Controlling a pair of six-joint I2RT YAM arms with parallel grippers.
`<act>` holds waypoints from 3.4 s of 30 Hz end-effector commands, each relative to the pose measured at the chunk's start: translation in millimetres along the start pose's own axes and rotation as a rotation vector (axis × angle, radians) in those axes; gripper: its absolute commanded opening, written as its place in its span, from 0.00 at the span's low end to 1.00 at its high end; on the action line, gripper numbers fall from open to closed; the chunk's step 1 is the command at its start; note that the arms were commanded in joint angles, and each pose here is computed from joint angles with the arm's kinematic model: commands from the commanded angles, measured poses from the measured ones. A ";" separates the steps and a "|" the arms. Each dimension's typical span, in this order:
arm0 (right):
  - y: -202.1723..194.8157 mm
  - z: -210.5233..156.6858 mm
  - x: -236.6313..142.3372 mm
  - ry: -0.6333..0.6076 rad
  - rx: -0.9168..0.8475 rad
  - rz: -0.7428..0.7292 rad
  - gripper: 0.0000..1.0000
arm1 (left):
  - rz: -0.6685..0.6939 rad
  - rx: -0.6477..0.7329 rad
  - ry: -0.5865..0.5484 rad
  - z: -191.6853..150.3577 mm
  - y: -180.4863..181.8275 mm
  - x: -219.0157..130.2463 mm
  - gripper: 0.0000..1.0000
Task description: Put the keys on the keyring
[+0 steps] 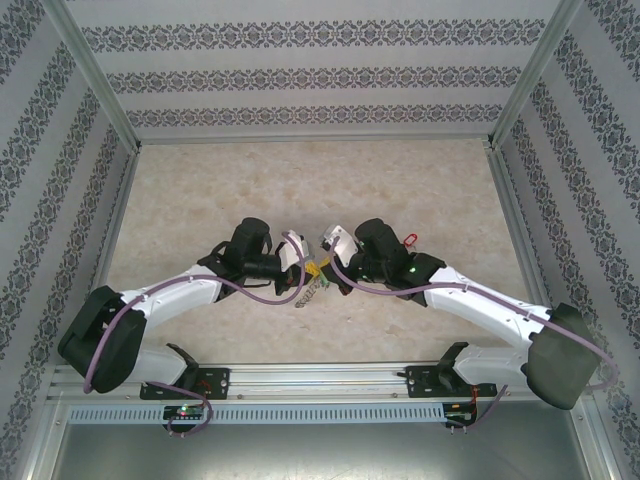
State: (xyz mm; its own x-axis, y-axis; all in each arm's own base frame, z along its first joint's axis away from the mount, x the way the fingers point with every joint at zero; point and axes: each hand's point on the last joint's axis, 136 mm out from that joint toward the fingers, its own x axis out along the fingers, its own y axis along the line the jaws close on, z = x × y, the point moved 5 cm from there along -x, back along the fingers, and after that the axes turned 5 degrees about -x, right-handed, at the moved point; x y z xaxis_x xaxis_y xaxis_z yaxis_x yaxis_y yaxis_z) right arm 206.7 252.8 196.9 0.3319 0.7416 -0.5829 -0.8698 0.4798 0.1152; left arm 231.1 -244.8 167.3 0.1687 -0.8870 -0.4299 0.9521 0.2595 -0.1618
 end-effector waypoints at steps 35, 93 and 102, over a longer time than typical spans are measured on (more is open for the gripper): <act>-6.7 17.7 -7.0 -0.126 0.311 0.172 0.00 | -0.004 0.078 -0.065 9.3 -7.8 -2.5 0.00; -64.9 -118.5 -41.6 0.112 0.963 -0.194 0.51 | -0.127 0.102 0.278 -1.4 -64.3 80.4 0.33; -41.2 -103.5 -12.0 0.193 0.891 -0.036 0.50 | 0.267 -0.294 0.004 -2.5 -37.8 16.3 0.52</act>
State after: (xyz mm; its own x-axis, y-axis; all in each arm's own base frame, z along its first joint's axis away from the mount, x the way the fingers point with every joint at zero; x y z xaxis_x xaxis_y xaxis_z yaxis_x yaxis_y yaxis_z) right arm 196.6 155.6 100.7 0.2335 0.6108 -0.7566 -0.1303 0.7907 0.5981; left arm 177.9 -278.6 146.8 0.2161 -0.7866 -0.5784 0.9033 0.3859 -0.1873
